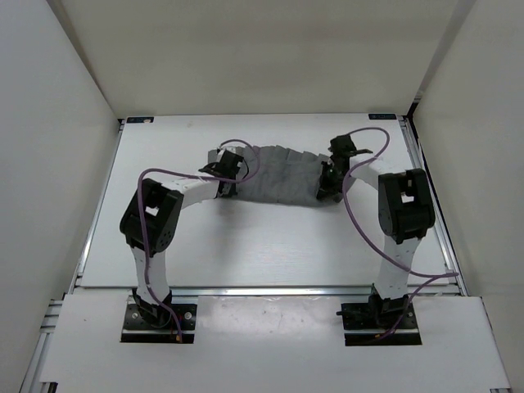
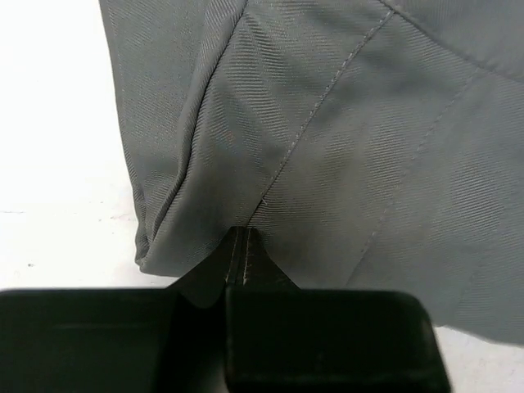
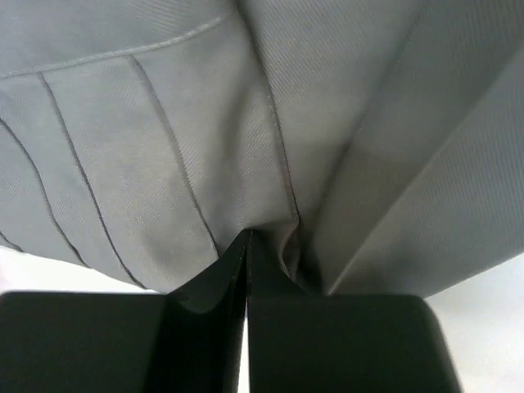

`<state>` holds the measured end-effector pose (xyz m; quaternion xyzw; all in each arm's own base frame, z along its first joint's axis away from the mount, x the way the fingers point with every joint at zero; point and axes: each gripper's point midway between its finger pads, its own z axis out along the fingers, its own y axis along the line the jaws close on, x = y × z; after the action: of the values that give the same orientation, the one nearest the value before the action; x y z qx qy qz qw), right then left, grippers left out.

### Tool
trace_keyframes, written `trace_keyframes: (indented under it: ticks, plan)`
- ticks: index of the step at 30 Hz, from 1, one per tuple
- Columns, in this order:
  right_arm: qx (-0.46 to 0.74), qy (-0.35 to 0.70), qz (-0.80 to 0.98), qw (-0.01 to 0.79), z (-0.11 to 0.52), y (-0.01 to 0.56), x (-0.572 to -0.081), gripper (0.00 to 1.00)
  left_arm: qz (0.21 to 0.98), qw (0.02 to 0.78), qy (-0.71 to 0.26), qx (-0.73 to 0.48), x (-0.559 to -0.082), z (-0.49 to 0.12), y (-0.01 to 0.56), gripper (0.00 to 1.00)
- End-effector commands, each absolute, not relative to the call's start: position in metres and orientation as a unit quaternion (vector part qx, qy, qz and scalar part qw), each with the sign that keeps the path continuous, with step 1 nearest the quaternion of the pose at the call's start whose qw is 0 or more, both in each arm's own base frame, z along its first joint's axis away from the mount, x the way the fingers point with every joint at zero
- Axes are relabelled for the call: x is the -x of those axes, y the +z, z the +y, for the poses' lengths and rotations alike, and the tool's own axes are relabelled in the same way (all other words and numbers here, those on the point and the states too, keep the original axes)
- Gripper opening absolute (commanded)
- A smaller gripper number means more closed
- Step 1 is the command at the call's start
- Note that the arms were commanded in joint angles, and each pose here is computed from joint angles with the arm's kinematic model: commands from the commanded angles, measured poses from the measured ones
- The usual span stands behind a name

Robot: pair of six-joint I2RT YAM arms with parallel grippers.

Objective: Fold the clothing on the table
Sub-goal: Fold the skirt

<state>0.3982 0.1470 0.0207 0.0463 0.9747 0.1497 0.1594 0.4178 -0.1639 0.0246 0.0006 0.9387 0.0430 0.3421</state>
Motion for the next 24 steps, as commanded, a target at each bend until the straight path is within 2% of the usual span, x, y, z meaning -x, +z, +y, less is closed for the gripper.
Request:
trace_keyframes:
  ticks: [1,10,14,18,19,20,21,22,24]
  plan:
    - [-0.054,0.154,0.984,0.078,0.148,0.010,-0.335,0.00,0.949,0.312,0.037,-0.014,-0.381,-0.157,0.016,0.00]
    - [-0.033,0.162,0.986,0.031,0.156,0.008,-0.239,0.00,0.960,0.279,-0.008,-0.014,-0.304,-0.158,0.004,0.00]
    - [0.001,0.146,0.989,-0.012,0.162,0.009,-0.177,0.00,0.961,0.276,-0.031,-0.012,-0.263,-0.157,0.006,0.00]
    - [0.059,0.161,0.985,0.023,0.173,0.045,-0.163,0.03,0.953,0.299,-0.043,0.000,-0.261,-0.148,0.034,0.01]
    - [0.078,0.178,0.979,0.058,0.178,0.065,-0.174,0.11,0.952,0.303,-0.036,-0.006,-0.263,-0.144,0.041,0.02]
    - [0.090,0.189,0.975,0.076,0.181,0.075,-0.177,0.24,0.948,0.316,-0.033,-0.002,-0.272,-0.141,0.057,0.02]
    - [0.109,0.205,0.967,0.103,0.188,0.094,-0.189,0.30,0.941,0.336,-0.034,-0.003,-0.284,-0.142,0.075,0.03]
    - [0.128,0.226,0.957,0.133,0.194,0.113,-0.201,0.42,0.941,0.337,-0.028,-0.011,-0.286,-0.140,0.083,0.05]
    - [0.141,0.236,0.947,0.164,0.195,0.128,-0.220,0.57,0.927,0.375,-0.023,-0.008,-0.308,-0.139,0.120,0.07]
